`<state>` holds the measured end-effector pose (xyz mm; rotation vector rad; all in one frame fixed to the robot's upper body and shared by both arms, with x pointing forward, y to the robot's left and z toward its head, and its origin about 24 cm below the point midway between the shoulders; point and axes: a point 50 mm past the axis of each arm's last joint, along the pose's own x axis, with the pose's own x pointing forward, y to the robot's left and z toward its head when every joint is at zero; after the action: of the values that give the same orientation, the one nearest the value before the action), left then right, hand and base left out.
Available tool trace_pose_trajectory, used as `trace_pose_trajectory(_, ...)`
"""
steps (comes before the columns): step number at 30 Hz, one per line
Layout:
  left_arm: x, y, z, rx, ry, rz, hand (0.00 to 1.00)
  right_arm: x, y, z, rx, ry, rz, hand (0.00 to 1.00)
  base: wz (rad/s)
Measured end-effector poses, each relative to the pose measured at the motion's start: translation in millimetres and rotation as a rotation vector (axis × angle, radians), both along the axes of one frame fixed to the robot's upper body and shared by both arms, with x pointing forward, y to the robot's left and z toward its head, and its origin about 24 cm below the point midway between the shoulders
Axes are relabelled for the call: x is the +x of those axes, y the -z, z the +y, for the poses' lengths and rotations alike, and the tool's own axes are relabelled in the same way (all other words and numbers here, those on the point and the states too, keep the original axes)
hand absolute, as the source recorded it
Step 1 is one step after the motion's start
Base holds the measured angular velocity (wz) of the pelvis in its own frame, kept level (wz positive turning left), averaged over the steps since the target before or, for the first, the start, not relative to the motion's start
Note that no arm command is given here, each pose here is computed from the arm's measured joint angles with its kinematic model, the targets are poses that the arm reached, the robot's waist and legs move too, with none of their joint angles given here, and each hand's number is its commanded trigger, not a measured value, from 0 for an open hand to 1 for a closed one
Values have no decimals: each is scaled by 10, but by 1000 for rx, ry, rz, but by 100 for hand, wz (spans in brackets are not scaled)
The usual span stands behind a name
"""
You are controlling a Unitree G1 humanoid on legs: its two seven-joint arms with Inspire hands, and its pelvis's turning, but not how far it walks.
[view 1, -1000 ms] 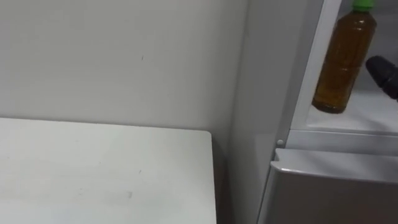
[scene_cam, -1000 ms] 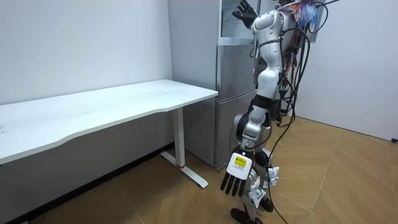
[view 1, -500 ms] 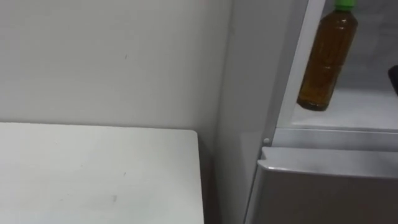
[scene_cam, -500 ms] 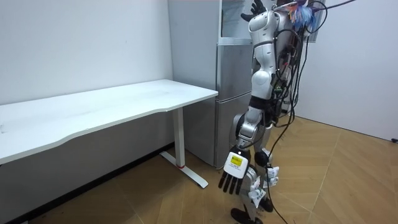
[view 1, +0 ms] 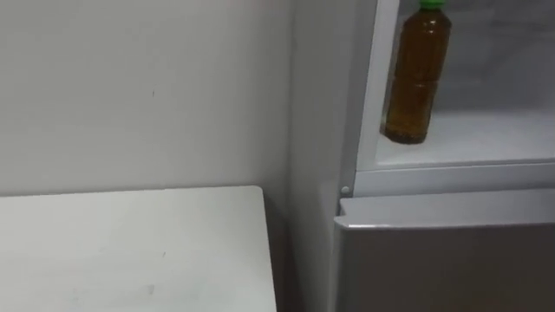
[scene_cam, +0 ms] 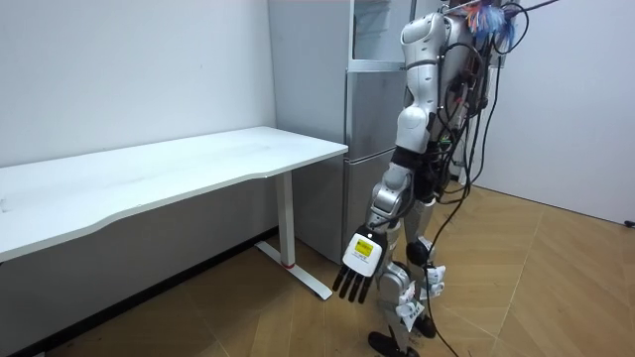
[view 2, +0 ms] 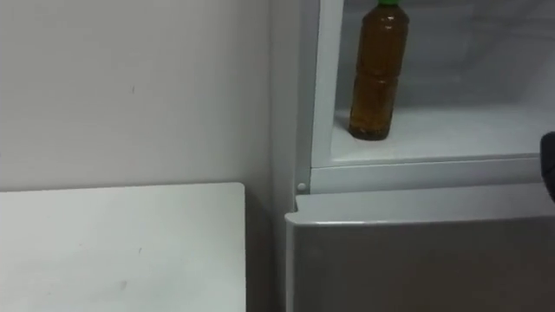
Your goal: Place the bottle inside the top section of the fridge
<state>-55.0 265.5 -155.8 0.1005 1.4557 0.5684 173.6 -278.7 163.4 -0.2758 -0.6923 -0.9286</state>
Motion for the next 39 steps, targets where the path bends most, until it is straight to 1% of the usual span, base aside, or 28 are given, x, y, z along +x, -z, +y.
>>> trace_pose_trajectory(5,35,7,-14,7,21,-7,0,0,170,-69,54,64,36,0,1)
trace_pose_trajectory(7,36,14,-28,0,38,3,0,-20,291,-119,72,109,71,0,2)
trace_pose_trajectory(10,43,32,-61,-15,65,21,0,-70,586,-159,107,176,187,0,-1)
trace_pose_trajectory(16,38,36,-79,-20,71,27,0,-95,833,-185,153,204,286,0,-7)
trace_pose_trajectory(21,94,49,-101,-27,88,16,0,-175,1175,-242,329,248,379,0,0)
trace_pose_trajectory(24,95,51,-106,-28,87,15,0,-251,1315,-277,400,279,418,0,0)
trace_pose_trajectory(29,127,53,-111,-30,93,-1,0,-305,1429,-280,467,285,449,0,-2)
trace_pose_trajectory(34,144,54,-111,-30,95,-7,0,-424,1664,-269,515,312,555,0,0)
trace_pose_trajectory(39,154,53,-110,-29,97,-12,0,-494,1732,-283,533,333,584,0,-2)
